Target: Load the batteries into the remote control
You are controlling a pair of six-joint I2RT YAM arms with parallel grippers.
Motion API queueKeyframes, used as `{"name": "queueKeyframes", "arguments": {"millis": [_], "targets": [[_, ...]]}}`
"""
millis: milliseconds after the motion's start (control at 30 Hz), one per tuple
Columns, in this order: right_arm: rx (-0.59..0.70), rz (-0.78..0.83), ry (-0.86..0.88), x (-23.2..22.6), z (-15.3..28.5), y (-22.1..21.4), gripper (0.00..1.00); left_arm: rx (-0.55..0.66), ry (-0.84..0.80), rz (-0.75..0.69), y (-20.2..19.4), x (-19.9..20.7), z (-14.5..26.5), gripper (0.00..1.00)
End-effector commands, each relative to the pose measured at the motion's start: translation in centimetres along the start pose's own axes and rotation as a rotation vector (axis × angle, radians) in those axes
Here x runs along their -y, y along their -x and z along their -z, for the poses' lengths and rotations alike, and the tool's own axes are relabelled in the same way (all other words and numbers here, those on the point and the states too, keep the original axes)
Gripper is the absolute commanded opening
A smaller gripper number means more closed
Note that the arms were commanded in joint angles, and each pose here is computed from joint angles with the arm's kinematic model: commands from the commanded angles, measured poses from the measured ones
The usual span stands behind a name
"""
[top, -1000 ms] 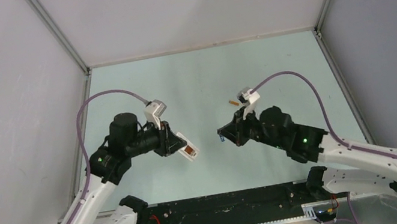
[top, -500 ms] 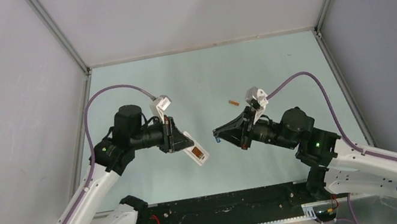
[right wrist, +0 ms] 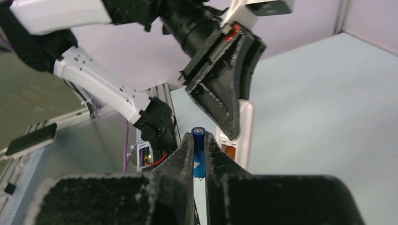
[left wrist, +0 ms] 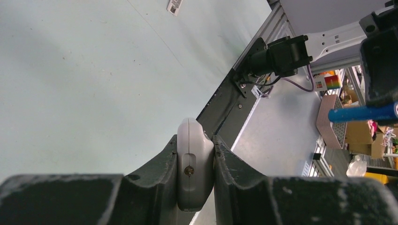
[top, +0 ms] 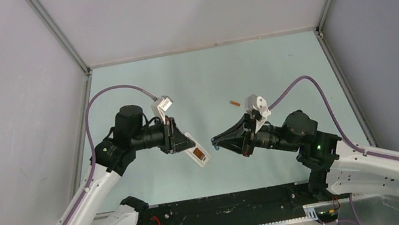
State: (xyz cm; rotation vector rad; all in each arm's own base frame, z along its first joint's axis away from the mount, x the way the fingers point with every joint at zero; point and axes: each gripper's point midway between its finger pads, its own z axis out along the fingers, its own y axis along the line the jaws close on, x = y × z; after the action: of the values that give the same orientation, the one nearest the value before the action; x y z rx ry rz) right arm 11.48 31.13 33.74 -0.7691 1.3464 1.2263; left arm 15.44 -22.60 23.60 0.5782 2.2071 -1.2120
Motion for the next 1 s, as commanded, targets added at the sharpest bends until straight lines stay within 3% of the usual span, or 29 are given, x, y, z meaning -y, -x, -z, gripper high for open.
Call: {"name": "queueKeyframes", "arguments": {"millis": [0,233,500,967], "targets": [[0.051,0.128,0.103,-2.1,-0.1,0.8,0.09,0.05,-0.061,-0.057,1.8,2.0,0.8,0.0],[0.065,0.151,0.084,-1.8,-0.7,0.7,0.08,0.048,-0.068,-0.032,2.0,2.3,0.8,0.0],[0.014,0.127,-0.069,-0.3,-3.7,-2.6,0.06,-0.076,-0.124,0.209,0.4,2.5,-0.7,0.0],[0.003,0.135,-0.215,1.4,-3.3,-5.8,0.03,-0.176,-0.165,0.361,-1.0,2.0,-1.6,0.0]]}}
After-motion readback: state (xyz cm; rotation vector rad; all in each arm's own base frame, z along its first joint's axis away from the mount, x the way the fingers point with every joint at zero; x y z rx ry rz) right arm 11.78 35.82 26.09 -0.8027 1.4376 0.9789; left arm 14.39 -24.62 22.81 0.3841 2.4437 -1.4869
